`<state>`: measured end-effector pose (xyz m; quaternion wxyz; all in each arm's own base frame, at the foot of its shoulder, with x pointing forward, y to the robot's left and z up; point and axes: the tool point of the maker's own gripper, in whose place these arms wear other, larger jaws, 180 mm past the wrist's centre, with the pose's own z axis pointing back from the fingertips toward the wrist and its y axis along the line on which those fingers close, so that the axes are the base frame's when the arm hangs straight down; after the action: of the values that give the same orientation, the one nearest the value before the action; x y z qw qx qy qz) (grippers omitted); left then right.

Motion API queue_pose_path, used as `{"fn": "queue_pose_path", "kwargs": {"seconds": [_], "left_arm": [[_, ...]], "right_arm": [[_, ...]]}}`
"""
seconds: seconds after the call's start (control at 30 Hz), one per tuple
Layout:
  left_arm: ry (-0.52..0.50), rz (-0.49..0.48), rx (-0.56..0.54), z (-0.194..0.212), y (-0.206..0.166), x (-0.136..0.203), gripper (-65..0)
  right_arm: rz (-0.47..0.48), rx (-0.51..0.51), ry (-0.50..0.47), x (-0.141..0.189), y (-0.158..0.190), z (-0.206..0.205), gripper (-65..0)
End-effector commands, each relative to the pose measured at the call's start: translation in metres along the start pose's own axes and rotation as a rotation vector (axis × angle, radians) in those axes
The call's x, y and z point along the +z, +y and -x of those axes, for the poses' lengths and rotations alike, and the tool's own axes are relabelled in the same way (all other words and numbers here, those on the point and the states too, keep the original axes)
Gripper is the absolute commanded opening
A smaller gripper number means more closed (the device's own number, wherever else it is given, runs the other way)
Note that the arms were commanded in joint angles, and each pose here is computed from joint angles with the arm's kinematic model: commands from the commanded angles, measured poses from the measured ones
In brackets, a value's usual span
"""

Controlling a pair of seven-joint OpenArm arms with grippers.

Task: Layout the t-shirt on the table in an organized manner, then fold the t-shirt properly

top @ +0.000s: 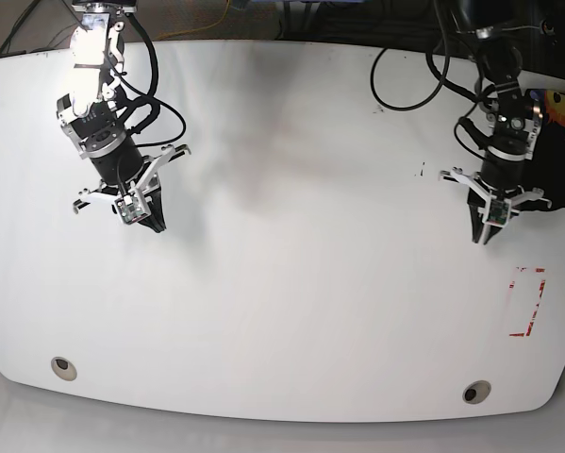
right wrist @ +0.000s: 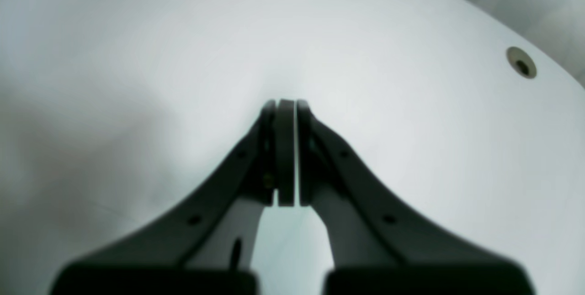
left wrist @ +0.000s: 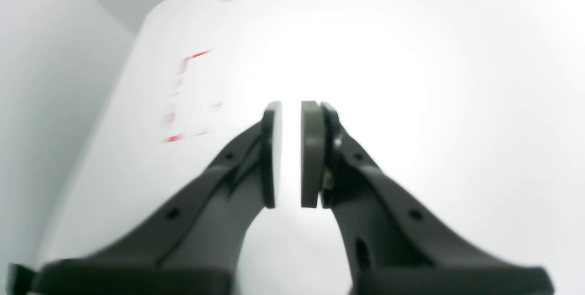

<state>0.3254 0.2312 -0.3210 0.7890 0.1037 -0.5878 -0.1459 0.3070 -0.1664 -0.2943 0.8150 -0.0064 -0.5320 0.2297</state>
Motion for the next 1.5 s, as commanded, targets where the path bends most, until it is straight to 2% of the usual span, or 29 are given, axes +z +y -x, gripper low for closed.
{"fn": "queue_pose_path", "kwargs": {"seconds": [0.0,0.13,0.3,0.43,0.7,0.93,1.27,1.47], "left_arm": [[-0.092,0.022,0.006,-0.031,-0.019,0.006,-59.7],[-0.113,0.096,0.043,-0.041,-0.061,0.017,-63.6],[-0.116,0.173,0.088,-0.036,-0.100,0.038,-63.8],[-0.156,0.183,0.146,-0.036,-0.115,0.062,-63.8],[-0.167,0.208,0.198,-0.019,-0.131,0.115,-63.8],[-0.090,0.232,0.233,0.008,-0.142,0.157,-63.8],[0.061,0.271,0.259,0.041,-0.156,0.208,-63.8],[0.144,0.289,0.267,0.056,-0.161,0.233,-63.8]], "right_arm": [[0.022,0.047,-0.027,0.006,-0.004,0.000,-65.0],[0.050,0.014,-0.053,0.018,-0.008,0.011,-65.0],[0.094,-0.047,-0.072,0.034,-0.008,0.024,-65.0],[0.099,-0.083,-0.057,0.048,-0.001,0.039,-65.0],[0.093,-0.129,-0.006,0.076,0.015,0.068,-65.0],[0.133,-0.191,0.049,0.113,0.025,0.098,-65.0],[0.107,-0.271,0.189,0.159,0.058,0.135,-65.0],[0.091,-0.364,0.246,0.187,0.073,0.148,-65.0]]}}
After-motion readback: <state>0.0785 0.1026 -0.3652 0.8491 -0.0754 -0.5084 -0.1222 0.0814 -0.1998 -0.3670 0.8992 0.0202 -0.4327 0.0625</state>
